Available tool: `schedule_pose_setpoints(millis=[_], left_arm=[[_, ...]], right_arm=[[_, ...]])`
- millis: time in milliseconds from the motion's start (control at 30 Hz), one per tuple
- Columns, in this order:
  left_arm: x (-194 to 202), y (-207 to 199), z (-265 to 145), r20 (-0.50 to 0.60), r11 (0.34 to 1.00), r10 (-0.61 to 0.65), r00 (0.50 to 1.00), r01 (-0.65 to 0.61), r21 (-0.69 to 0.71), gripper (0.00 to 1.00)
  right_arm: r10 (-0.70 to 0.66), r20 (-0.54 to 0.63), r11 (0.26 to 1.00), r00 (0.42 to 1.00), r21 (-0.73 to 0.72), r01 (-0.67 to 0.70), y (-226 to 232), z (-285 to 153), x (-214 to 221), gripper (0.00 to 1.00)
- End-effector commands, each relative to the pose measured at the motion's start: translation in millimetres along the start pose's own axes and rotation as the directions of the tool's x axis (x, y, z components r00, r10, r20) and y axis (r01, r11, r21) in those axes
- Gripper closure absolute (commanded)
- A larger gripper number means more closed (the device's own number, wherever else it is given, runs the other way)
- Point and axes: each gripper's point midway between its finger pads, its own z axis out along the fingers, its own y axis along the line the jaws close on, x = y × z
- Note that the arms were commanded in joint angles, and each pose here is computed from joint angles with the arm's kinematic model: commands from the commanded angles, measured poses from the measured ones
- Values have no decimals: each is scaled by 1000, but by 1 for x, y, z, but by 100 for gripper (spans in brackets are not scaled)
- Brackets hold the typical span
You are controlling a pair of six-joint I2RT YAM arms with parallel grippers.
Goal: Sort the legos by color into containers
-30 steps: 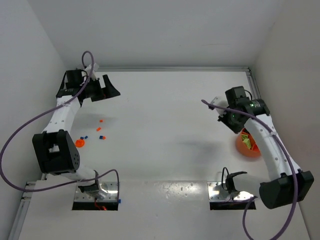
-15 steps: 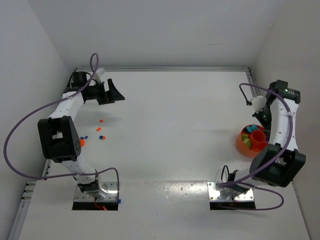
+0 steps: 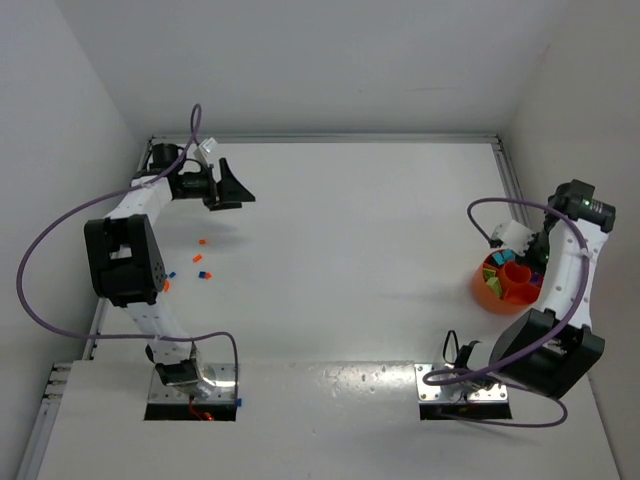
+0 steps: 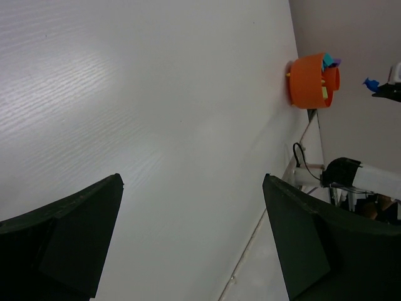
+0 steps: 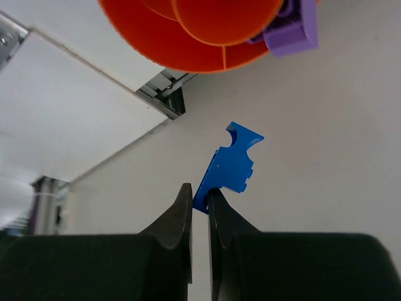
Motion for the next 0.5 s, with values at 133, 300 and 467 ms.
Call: schedule_pose_setpoints(millis=[133,300,467], left_arm=[[-4,-11,-13,3,996,89,996,-89,19,0],[0,-9,-20,-2,995,97,995,-97,-20,0],[-1,-5,-22,3,995,94,996,-93,-35,0]], right_arm=[[-420,41,899,907,-115,422,21,16,-2,100],[-527,24,837,850,-157,524,30,23,2,100],[-603,14,778,798,-209,592,43,32,7,100]])
